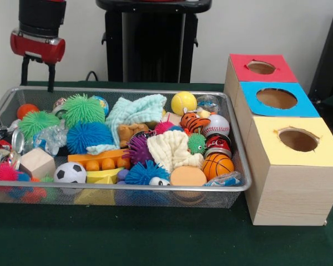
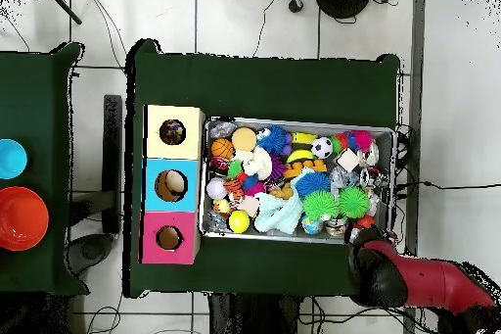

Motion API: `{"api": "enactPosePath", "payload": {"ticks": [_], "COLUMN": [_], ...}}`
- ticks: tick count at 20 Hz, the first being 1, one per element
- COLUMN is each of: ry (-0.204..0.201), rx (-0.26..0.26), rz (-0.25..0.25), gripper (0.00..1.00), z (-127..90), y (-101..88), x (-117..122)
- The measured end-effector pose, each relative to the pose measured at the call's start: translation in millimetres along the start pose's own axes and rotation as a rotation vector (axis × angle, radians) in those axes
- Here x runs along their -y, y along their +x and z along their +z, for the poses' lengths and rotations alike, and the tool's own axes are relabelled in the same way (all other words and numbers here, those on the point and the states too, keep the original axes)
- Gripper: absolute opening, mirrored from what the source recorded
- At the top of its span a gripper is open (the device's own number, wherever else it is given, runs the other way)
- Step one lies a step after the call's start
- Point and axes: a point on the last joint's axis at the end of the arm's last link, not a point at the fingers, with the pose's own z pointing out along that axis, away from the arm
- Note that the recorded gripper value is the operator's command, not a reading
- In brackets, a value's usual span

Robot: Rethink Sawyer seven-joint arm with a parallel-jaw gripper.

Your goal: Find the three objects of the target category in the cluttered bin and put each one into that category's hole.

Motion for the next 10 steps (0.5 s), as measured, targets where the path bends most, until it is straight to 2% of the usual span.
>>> {"api": "enactPosePath", "payload": {"ticks": [3,10], "ry": [-0.015,-0.081], "rx": [-0.001,0.032], "rz": [-0.012,-0.045], "gripper": [1.00,1.00], "z": [4.6,26.5], "y": [1.5,9.6], "x": [-10.3,-47.2]}}
